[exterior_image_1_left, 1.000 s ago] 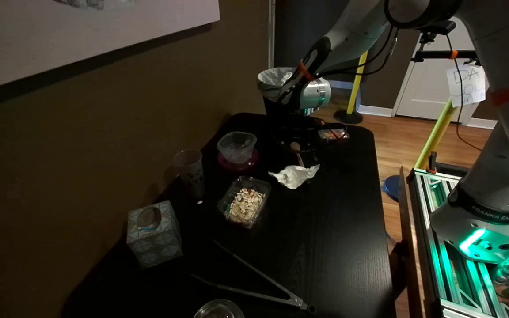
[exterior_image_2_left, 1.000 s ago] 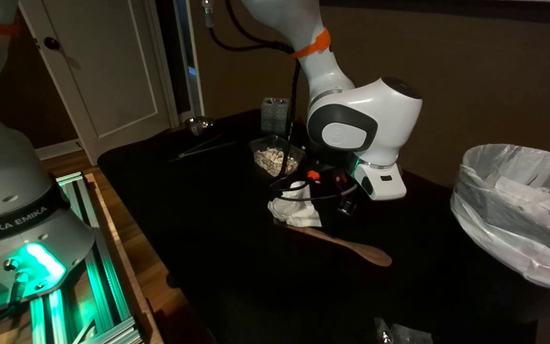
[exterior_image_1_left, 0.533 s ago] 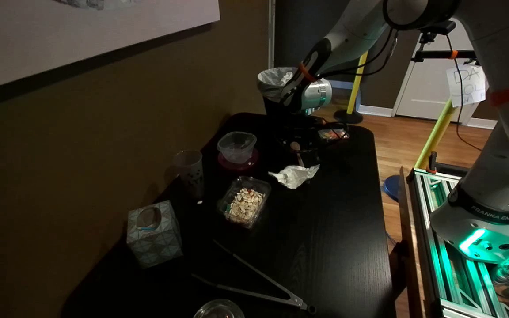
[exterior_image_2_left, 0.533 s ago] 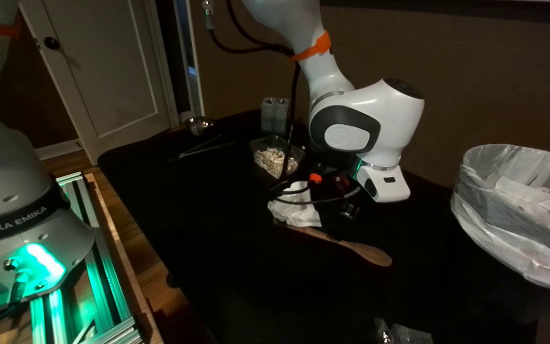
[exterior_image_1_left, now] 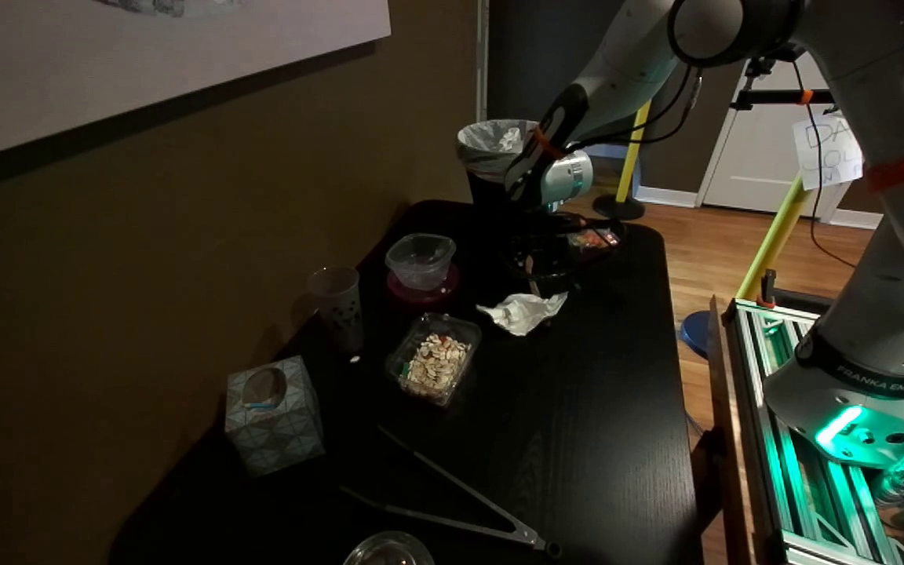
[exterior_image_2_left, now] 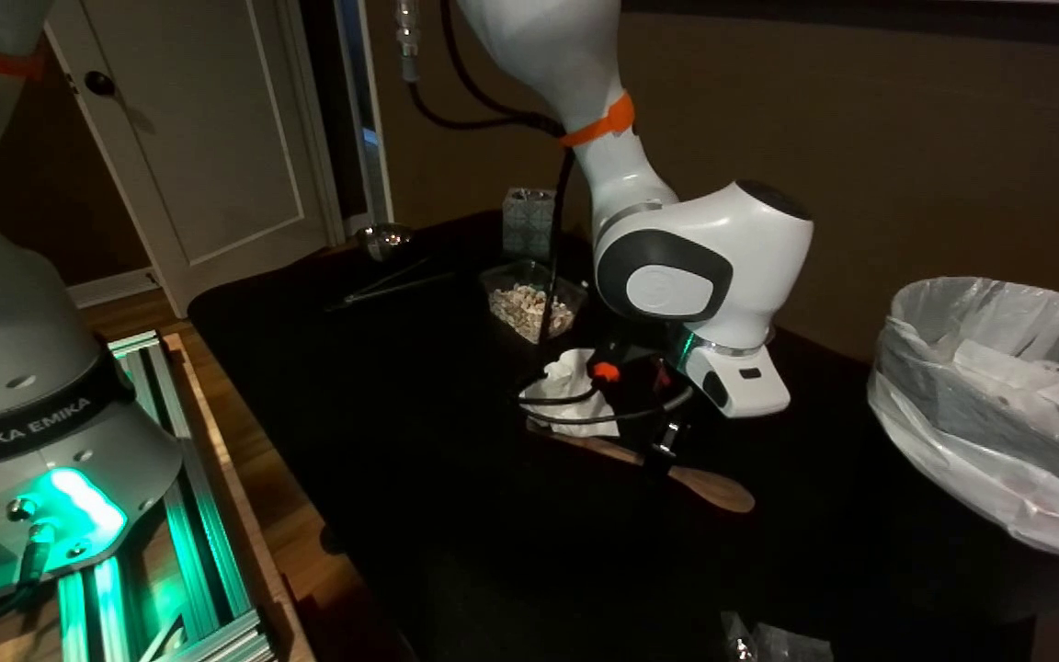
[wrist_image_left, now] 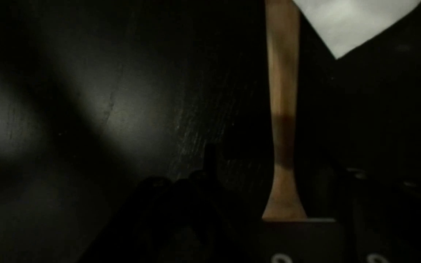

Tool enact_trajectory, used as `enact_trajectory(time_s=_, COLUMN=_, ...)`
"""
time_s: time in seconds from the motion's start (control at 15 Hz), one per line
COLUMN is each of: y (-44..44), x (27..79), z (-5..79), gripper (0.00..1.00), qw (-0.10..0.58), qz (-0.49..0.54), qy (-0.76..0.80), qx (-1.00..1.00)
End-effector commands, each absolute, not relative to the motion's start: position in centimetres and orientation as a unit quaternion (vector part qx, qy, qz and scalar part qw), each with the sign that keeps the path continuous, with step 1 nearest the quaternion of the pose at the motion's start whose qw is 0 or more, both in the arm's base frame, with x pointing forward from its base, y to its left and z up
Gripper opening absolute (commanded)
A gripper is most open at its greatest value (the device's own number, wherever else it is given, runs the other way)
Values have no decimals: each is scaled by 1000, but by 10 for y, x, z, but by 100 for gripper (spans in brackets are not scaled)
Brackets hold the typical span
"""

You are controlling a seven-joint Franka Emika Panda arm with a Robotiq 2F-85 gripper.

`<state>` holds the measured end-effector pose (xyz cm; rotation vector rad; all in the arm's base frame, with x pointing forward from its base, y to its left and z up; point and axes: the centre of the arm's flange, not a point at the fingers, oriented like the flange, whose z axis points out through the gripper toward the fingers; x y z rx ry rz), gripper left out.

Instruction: Put the wooden spoon inside the container

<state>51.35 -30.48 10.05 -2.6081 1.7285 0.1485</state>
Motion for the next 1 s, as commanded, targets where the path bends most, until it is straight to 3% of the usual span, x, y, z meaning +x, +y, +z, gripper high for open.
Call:
enact_trajectory(time_s=0.0, y=-300, x=514, z=87, gripper=53, qw=15, qz=60, qy=531, qx=-845)
enact_trajectory(time_s=0.07, y=-299, x=515, z=85, gripper=37, qw=14, qz=61, qy=528, qx=-847)
enact_trajectory(time_s=0.4, y=-295, x=517, z=81, gripper=0, qw=16, qz=62, qy=520, qx=-852)
enact_trajectory(time_s=0.93, y=-334, x=524, z=131, gripper=4, qw=23, qz=78, qy=516, qx=-853)
